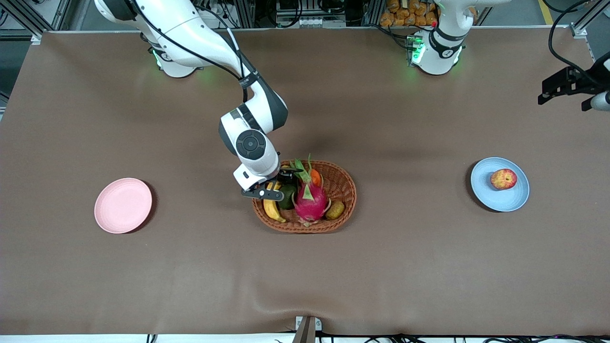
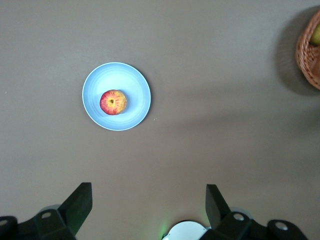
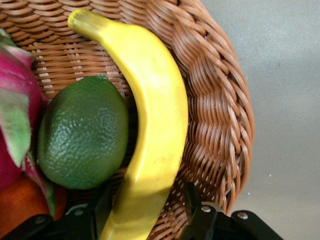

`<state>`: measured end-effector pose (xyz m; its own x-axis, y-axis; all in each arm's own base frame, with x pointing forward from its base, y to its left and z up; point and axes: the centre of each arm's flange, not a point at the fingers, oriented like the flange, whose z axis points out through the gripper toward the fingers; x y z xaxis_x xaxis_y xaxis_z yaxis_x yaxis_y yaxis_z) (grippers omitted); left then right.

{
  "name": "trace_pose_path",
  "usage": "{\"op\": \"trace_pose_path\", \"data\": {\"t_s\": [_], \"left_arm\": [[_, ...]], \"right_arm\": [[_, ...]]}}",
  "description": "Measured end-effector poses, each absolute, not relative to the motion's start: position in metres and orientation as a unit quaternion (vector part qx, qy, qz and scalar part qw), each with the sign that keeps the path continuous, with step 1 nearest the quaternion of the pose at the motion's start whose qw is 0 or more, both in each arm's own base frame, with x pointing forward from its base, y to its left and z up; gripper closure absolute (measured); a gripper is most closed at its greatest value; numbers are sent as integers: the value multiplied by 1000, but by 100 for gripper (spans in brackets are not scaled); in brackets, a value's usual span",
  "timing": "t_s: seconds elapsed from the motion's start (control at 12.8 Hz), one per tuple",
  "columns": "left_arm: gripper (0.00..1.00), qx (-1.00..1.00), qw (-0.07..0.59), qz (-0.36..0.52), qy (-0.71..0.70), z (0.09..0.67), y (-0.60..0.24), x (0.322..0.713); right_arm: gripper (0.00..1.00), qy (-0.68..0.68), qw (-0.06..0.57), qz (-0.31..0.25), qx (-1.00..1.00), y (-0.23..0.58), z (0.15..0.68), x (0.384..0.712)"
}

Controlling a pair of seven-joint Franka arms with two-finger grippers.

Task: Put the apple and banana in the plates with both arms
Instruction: 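Raise the left gripper away while the right gripper grasps the banana, then lift the banana with the right gripper and carry it to the pink plate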

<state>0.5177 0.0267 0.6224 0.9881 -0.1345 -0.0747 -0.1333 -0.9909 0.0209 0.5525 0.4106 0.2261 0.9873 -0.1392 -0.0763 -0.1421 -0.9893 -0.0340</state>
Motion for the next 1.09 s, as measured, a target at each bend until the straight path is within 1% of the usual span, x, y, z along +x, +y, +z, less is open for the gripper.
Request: {"op": "trace_pose_path", "data": {"t_s": [0.08,0.16,0.23,0.31,0.39,0.62,0.78,0.94,1.09], "left_arm": [[0,998,7,-37,-56,618,26,523],[0,998,6,-37,-49,615,26,527],[0,998,5,-34,-45,617,25,528],[0,999,5,-27,-45,623,24,529],[0,999,4,-20,-46,629,21,529],[0,999,2,-16,-30,634,2,530],[0,1000,1,-17,-21,633,-3,530],[0,1000,1,-17,4,633,-6,530],[0,1000,0,-16,12,633,-8,530]], "right_arm": [[34,70,20,36,-997,411,224,553],[39,70,21,35,-997,412,223,552],[41,69,22,33,-997,413,222,552],[51,69,25,29,-997,415,223,553],[55,70,26,27,-997,414,224,554],[56,71,25,26,-997,413,225,556],[58,74,22,27,-997,405,235,564],[61,66,15,42,-997,382,270,581],[61,63,14,59,-996,344,316,601]]}}
